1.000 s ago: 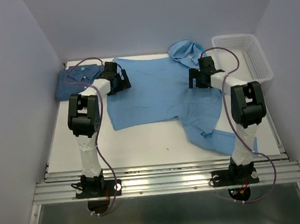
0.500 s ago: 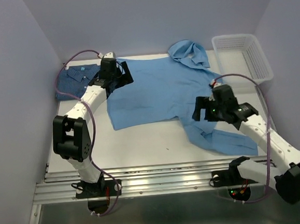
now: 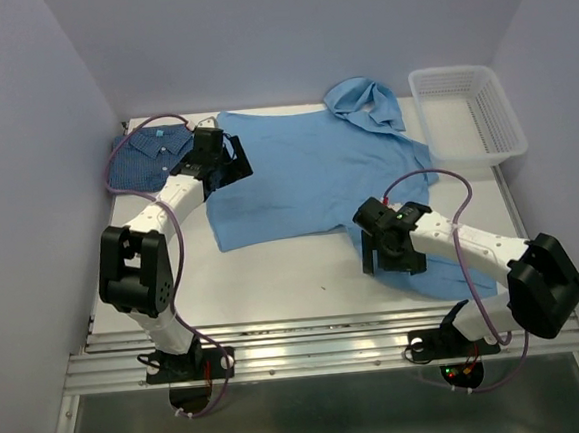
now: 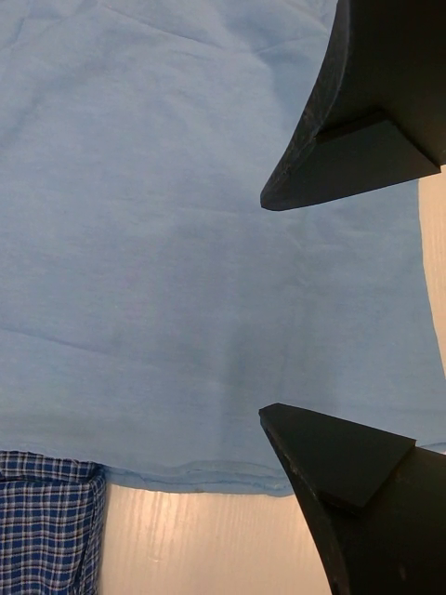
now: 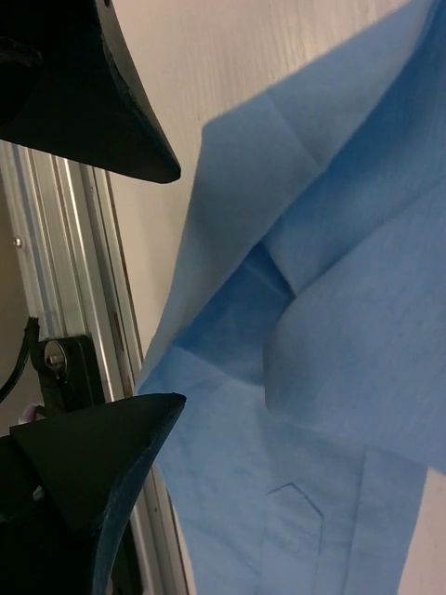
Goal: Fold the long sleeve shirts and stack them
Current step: Fold the shirt
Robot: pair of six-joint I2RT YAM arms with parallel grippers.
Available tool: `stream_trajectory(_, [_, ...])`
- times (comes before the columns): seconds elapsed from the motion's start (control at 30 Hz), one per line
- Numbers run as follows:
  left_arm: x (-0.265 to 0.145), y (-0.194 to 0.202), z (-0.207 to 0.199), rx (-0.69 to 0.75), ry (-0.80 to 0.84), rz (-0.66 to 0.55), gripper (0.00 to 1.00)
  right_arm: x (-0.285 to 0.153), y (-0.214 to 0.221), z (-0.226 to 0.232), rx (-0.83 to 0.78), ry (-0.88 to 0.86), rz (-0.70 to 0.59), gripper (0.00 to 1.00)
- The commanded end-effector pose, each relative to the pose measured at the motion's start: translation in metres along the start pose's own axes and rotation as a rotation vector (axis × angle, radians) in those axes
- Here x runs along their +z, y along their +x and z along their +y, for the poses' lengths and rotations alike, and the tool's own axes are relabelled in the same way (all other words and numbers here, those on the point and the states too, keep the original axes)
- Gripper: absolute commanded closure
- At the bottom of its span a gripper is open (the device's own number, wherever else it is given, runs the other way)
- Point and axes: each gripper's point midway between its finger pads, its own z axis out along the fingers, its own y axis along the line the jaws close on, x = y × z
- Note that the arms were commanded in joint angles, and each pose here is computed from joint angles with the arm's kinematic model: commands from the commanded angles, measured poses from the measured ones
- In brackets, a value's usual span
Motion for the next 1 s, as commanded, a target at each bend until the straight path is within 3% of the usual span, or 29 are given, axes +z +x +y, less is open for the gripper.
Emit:
stream_trajectory(0.0, [-0.015,-0.018,0.001,-0.013,-0.006,-0.072,0.01,0.010,0.012,-0.026,0.034,0.165,0.021,0.00])
stream_trajectory(0.13, [-0.014,-0.022,-0.001,-0.014,-0.007,-0.069,0.01,0.026,0.026,-0.010,-0.042,0.079,0.090,0.00])
stream_trajectory(0.17, [-0.014,-0.023,-0.002,-0.014,-0.008,-0.071,0.01,0.027,0.029,-0.003,-0.064,0.032,0.104,0.10])
stream_trajectory(0.23, [-0.015,-0.028,-0.004,-0.015,-0.003,-0.080,0.01,0.026,0.031,0.018,-0.155,-0.113,0.113,0.63])
stream_trajectory(0.27, [-0.015,-0.028,-0.004,-0.014,-0.005,-0.079,0.01,0.021,0.027,0.024,-0.190,-0.151,0.101,0.99])
stream_trajectory(0.37, [-0.015,-0.032,-0.007,-0.008,0.004,-0.084,0.01,-0.001,-0.001,0.022,-0.230,-0.144,-0.005,0.99])
stream_trajectory(0.43, [-0.013,-0.031,-0.007,-0.005,0.005,-0.083,0.01,-0.035,-0.042,0.023,-0.229,-0.116,-0.127,0.99])
stream_trajectory(0.63, [-0.009,-0.020,-0.006,-0.002,0.023,-0.064,0.01,-0.074,-0.115,0.048,-0.246,-0.096,-0.305,0.99])
stream_trajectory(0.8, [-0.007,-0.013,-0.004,-0.007,0.026,-0.057,0.01,-0.056,-0.167,0.088,-0.318,-0.083,-0.360,0.90])
stream_trajectory(0.97, [-0.007,0.002,-0.006,-0.009,0.053,-0.014,0.01,-0.018,-0.228,0.133,-0.197,-0.296,-0.363,0.91])
